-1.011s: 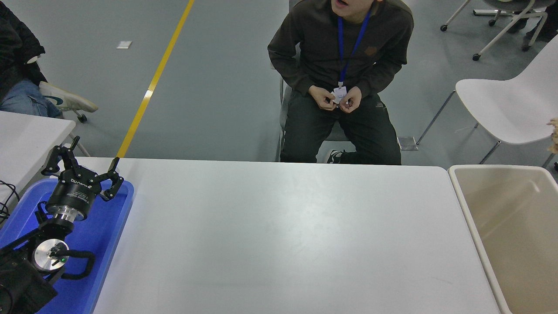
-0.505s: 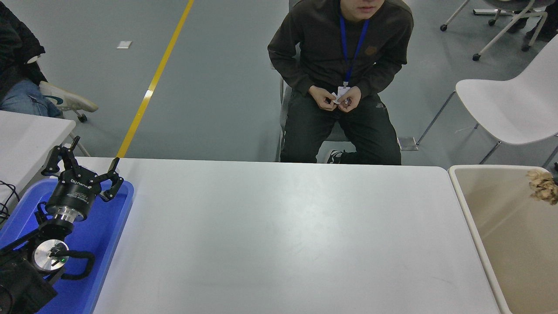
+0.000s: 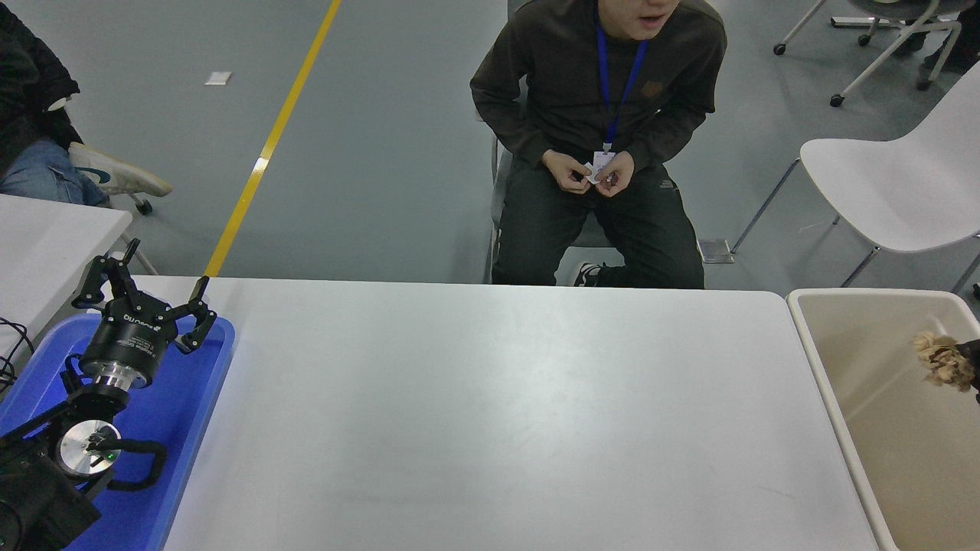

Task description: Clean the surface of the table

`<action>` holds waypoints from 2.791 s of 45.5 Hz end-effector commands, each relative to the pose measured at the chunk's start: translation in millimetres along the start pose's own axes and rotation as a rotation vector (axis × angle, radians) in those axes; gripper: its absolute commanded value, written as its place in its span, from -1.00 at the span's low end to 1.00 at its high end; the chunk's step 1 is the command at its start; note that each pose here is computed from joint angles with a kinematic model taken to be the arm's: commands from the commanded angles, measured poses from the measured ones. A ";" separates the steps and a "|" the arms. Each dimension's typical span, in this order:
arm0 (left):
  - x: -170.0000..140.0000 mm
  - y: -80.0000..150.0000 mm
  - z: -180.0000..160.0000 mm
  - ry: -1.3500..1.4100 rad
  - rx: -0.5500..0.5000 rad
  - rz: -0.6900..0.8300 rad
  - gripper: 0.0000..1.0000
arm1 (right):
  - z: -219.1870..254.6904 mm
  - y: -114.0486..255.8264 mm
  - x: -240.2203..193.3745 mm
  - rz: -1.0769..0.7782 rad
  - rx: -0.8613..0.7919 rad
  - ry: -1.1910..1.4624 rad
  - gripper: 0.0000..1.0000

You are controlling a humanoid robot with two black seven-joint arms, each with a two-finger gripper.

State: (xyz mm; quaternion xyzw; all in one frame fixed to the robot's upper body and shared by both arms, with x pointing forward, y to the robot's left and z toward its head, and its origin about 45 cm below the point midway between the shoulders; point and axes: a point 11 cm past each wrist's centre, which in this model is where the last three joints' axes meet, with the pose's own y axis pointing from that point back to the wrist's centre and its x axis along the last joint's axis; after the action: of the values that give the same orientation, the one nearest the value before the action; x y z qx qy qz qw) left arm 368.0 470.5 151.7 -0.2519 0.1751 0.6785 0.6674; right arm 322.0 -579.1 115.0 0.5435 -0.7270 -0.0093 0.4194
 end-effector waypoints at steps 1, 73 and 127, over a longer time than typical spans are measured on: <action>0.0 0.0 0.0 0.001 0.000 0.000 1.00 | 7.0 -1.3 -24.7 0.019 -0.042 0.086 -1.00; 0.1 0.0 0.0 0.000 0.000 0.001 1.00 | 7.0 -0.6 -4.0 0.167 -0.087 0.022 1.00; 0.0 0.0 0.0 0.001 0.000 0.000 1.00 | -113.2 5.6 -69.4 -0.047 0.302 -1.089 1.00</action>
State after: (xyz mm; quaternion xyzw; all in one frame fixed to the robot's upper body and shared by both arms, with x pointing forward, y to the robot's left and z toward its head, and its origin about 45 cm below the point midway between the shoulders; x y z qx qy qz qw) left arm 368.1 470.4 151.7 -0.2523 0.1753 0.6782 0.6676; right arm 369.4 -514.1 134.8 0.5247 -0.8355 -0.1570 0.0450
